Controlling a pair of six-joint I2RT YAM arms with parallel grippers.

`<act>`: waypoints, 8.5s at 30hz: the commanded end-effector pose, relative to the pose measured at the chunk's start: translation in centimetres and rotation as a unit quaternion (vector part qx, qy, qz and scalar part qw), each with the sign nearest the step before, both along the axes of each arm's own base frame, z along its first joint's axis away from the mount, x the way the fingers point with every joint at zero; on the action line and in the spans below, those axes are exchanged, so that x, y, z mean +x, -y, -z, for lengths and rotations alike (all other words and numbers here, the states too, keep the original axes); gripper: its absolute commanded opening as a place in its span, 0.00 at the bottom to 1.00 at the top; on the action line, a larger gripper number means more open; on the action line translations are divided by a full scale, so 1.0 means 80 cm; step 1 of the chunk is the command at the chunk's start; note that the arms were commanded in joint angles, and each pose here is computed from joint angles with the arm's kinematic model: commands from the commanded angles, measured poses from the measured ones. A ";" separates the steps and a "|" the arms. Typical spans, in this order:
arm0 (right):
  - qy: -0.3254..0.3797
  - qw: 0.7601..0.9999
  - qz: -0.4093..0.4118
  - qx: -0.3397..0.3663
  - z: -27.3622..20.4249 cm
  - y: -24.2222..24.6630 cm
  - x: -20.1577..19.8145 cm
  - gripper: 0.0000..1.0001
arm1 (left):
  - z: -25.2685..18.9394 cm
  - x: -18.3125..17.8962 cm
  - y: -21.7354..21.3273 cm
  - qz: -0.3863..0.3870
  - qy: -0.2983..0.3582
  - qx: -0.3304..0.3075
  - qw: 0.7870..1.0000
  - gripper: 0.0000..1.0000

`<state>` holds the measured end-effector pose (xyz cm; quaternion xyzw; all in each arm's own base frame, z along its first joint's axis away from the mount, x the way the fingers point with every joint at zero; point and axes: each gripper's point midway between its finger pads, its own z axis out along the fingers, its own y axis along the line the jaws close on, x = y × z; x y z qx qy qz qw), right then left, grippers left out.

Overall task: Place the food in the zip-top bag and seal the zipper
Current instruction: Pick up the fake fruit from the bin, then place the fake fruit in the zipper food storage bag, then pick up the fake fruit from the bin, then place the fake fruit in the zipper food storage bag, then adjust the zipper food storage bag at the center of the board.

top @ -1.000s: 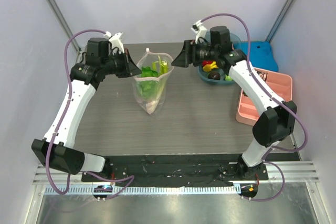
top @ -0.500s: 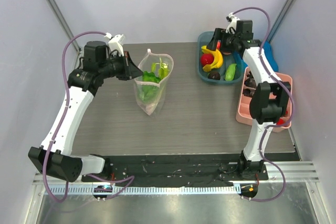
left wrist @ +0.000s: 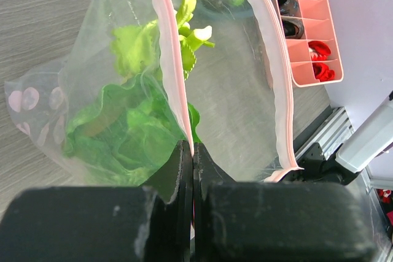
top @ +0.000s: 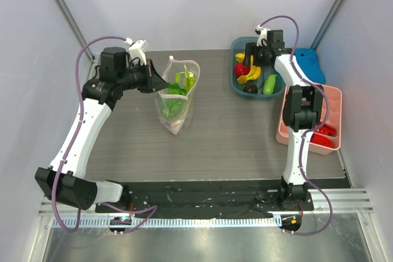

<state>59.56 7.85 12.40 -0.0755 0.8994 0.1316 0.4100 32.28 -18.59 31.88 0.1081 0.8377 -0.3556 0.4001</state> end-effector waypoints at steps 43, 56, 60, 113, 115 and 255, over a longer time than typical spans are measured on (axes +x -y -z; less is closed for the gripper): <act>0.047 0.997 0.000 -0.062 0.034 -0.029 0.049 0.90 | -0.022 0.012 0.007 0.014 0.026 -0.017 0.999 0.00; 0.049 0.998 -0.006 -0.044 0.050 -0.039 0.058 0.83 | -0.013 0.013 0.007 0.019 0.018 -0.009 1.000 0.00; 0.058 0.998 -0.006 -0.039 0.020 -0.036 0.046 0.53 | -0.016 0.013 0.007 0.020 0.022 -0.008 1.000 0.00; 0.163 0.924 -0.267 0.221 -0.353 -0.225 -0.237 1.00 | -0.040 0.026 0.019 0.010 0.010 -0.093 0.996 0.00; 0.154 0.936 -0.227 0.221 -0.343 -0.191 -0.214 0.99 | -0.040 0.027 0.019 0.010 0.009 -0.095 0.995 0.00; 0.012 0.869 -0.369 0.330 -0.384 -0.353 -0.321 0.01 | -0.072 -0.039 0.016 0.065 0.057 0.020 0.996 0.00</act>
